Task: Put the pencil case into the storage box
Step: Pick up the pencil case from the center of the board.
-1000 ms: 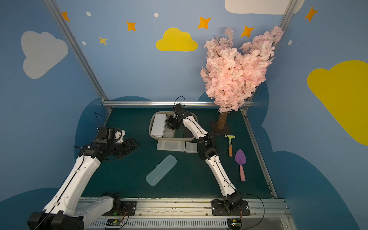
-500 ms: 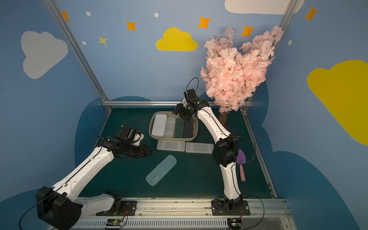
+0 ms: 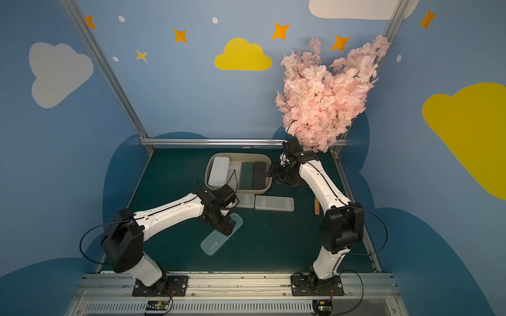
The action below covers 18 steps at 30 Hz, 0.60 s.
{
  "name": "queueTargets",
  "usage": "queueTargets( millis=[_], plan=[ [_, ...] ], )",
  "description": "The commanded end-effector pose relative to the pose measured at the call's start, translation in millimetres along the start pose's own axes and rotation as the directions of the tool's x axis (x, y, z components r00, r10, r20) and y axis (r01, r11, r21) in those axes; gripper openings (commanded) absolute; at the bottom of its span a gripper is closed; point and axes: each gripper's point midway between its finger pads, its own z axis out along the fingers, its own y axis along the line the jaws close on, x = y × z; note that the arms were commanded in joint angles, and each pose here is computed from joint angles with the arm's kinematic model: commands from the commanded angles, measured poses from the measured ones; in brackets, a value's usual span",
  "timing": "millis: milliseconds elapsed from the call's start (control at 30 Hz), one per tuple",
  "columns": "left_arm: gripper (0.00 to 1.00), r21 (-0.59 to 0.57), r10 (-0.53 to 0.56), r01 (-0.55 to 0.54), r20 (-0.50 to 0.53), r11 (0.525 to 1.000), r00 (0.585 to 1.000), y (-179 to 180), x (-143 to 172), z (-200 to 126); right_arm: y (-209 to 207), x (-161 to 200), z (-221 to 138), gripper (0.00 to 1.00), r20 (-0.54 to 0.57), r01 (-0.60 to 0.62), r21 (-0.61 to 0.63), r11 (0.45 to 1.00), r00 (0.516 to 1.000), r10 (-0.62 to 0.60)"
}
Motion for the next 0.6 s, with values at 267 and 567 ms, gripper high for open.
queueTargets(
  millis=[267, 567],
  plan=[
    [1.0, -0.035, 0.138, -0.141, -0.062, 0.989, 0.988, -1.6, -11.9, 37.7, -18.0, 10.5, -33.5, 0.66, 0.034, 0.0, 0.006, 1.0, 0.999, 0.0],
    [1.0, -0.044, 0.152, -0.155, -0.072, 0.987, 0.986, -1.3, -17.4, 60.7, -20.9, 15.2, -36.3, 0.66, 0.011, -0.005, 0.013, 1.0, 1.0, 0.005]
  ],
)
